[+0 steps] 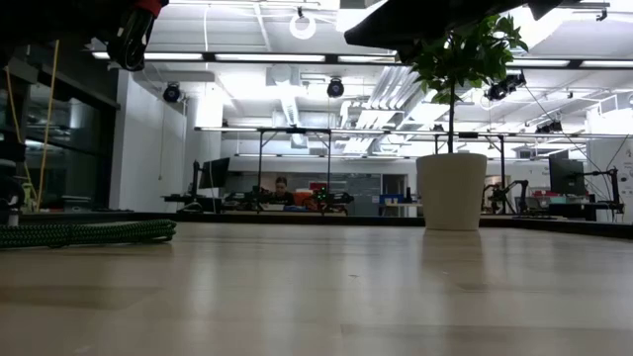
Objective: Pick and place USB-C Cables
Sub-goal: Put the black charger cable into the orange bin, then put the green charger cable into the orange bin
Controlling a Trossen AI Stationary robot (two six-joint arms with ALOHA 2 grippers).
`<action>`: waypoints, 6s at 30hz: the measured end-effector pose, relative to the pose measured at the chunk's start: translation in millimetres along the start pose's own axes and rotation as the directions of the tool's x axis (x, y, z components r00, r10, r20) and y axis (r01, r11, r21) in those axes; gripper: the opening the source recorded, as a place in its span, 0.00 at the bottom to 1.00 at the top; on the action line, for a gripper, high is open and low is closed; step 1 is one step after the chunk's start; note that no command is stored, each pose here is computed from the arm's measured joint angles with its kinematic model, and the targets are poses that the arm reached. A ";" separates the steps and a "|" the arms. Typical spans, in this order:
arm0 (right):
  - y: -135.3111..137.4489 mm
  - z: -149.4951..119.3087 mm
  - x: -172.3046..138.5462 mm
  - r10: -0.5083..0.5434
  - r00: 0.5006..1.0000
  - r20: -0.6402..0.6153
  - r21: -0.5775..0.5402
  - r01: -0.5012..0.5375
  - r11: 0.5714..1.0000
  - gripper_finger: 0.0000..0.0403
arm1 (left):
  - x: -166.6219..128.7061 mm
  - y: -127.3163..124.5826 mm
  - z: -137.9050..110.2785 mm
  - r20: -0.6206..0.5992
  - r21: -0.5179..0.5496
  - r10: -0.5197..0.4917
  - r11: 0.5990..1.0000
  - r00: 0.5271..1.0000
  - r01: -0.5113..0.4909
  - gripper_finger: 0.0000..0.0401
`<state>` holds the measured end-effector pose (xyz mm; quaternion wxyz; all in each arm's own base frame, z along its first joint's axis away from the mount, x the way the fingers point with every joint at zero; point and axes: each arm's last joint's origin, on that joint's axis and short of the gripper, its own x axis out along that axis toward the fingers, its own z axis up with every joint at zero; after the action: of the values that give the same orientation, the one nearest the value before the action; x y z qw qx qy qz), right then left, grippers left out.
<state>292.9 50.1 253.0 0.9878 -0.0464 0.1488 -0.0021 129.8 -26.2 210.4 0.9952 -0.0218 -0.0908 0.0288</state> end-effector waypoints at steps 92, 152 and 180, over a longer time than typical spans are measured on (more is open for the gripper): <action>-16.5 -44.4 -74.7 -0.026 0.953 0.301 0.092 -0.002 0.996 0.00 | 66.3 -234.8 -53.0 -0.981 0.036 -0.006 0.977 0.196 0.210 0.05; -16.9 -46.5 -74.0 -0.039 0.960 0.278 0.098 0.012 0.995 0.00 | 83.1 -186.2 -0.9 -0.989 -0.064 -0.086 0.982 0.116 0.177 0.52; -17.4 -46.5 -73.9 -0.041 0.960 0.278 0.090 0.017 0.996 0.00 | 38.2 -36.6 28.5 -0.145 0.191 0.061 0.981 0.987 -0.033 0.52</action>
<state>208.7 29.9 232.1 0.9998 -0.0052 0.0071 -0.0166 164.1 -59.2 247.0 0.9959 0.0681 -0.0117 0.0591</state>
